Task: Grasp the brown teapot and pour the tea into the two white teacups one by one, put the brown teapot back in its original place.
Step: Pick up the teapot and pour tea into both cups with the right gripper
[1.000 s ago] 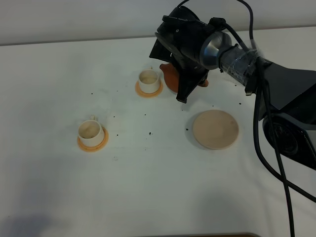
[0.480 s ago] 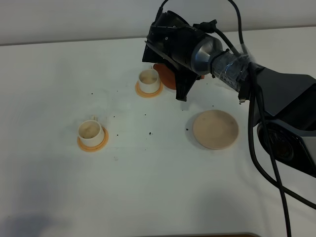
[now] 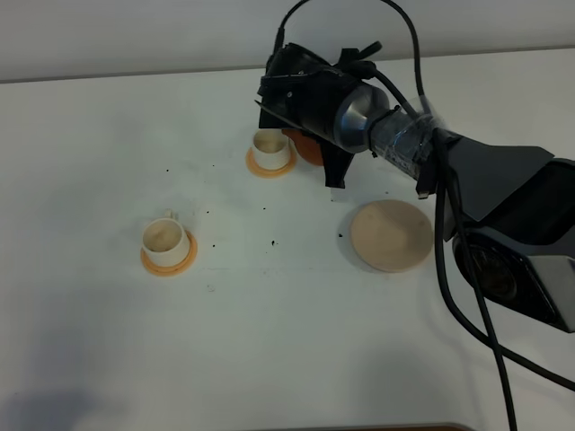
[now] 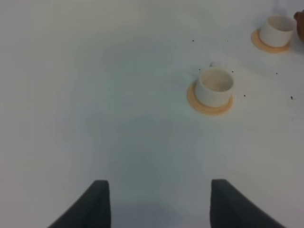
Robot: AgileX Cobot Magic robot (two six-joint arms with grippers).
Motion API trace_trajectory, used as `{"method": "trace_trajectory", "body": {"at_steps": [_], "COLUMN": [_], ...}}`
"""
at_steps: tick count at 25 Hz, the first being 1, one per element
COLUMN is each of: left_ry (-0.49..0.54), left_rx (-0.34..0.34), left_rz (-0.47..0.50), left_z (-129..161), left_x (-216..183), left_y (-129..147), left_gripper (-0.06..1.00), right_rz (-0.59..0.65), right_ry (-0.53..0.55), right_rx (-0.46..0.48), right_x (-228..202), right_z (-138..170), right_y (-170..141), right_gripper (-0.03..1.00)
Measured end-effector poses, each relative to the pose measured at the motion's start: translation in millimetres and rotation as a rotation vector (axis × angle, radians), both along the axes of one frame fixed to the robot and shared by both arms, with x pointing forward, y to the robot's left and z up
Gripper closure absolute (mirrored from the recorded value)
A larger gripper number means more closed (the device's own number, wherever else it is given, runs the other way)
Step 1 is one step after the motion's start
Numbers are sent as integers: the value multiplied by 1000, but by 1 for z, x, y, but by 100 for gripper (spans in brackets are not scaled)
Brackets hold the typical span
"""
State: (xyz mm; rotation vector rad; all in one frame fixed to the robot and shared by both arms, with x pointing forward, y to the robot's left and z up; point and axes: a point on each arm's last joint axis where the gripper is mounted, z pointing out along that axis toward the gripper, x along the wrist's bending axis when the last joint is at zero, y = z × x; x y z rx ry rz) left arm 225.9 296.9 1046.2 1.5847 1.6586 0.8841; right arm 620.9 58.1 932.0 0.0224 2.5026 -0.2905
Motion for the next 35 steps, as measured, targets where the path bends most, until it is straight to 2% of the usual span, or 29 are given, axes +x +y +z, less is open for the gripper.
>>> {"method": "trace_trajectory", "body": {"at_steps": [11,16,35], "left_ry": [0,0,0], "left_rx": [0,0,0], "left_rz": [0,0,0], "left_z": [0,0,0], "left_x": [0,0,0], "left_y": [0,0,0], "left_gripper": [48,48,48], "right_rz": [82,127,266], "right_ry": [-62,-92,-181], "right_rx": [-71,-139,-251], "right_x": [2,2,-4], "right_z": [5,-3,2], "right_y": [3,6,21], "right_gripper": [88,88,88]}}
